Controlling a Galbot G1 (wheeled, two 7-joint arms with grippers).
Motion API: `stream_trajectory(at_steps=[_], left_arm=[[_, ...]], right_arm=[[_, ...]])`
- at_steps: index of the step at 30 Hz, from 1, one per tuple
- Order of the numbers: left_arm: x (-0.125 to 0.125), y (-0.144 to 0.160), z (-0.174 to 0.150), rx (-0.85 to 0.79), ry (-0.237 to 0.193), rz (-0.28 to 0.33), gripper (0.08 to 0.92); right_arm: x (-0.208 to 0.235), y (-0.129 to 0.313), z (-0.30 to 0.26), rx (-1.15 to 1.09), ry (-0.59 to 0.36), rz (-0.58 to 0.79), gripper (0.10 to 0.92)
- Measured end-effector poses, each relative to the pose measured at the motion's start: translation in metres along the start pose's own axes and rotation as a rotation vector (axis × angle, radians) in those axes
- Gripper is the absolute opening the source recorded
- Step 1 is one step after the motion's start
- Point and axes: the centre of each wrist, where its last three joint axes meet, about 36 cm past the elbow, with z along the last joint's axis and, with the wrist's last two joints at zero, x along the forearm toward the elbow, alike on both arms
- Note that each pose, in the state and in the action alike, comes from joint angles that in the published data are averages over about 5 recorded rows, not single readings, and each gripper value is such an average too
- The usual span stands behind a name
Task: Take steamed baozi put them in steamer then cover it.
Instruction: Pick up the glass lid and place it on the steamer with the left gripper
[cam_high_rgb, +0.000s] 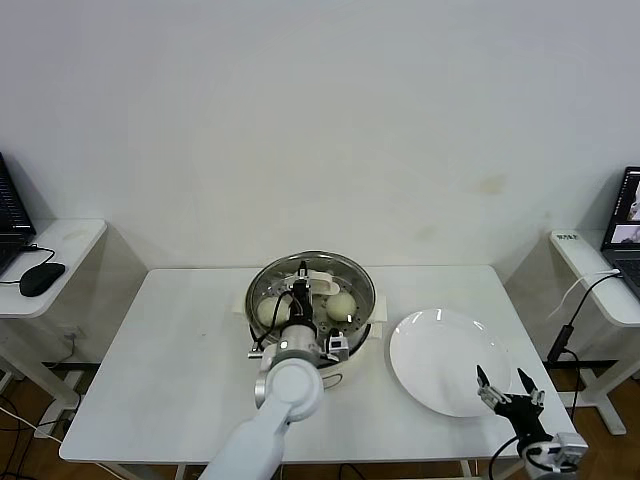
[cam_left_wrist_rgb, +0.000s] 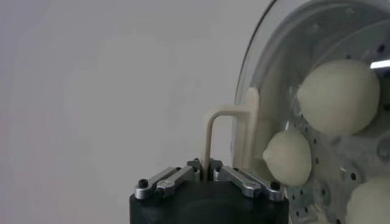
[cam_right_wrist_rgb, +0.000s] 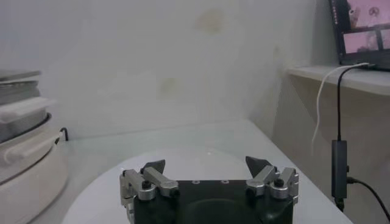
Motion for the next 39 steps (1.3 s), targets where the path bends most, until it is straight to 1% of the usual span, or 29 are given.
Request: stream_trajectory(at_steps=[13,23,35,36,39], left_arm=[[-0.0026,-0.005,0.0048,-0.008,0.013,0.017,0.147],[-0.006,-0.0074,0.0049,-0.015,0.009,0.016,0.147],[-0.0042,-0.0089,0.0047,-0.01,0.003,0.024,0.148],[-0.0039,-0.009,0.0047,-0.009,0.003,0.025,0.156],[-0.0028,-0.0089,0.0046,-0.003,0.002,0.032,0.213]], right_arm=[[0.0007,0.0005,0.002,0.001,0.0,-0.001,0.823],[0.0029,-0.0001,0.0036,0.002,0.002,0.001,0.823],[0.0033,0.0003,0.0038,0.001,0.001,0.0,0.823],[0.0035,0.0003,0.004,0.0,0.001,0.0,0.823],[0.0038,0.0005,0.0044,-0.001,0.001,0.0,0.823]])
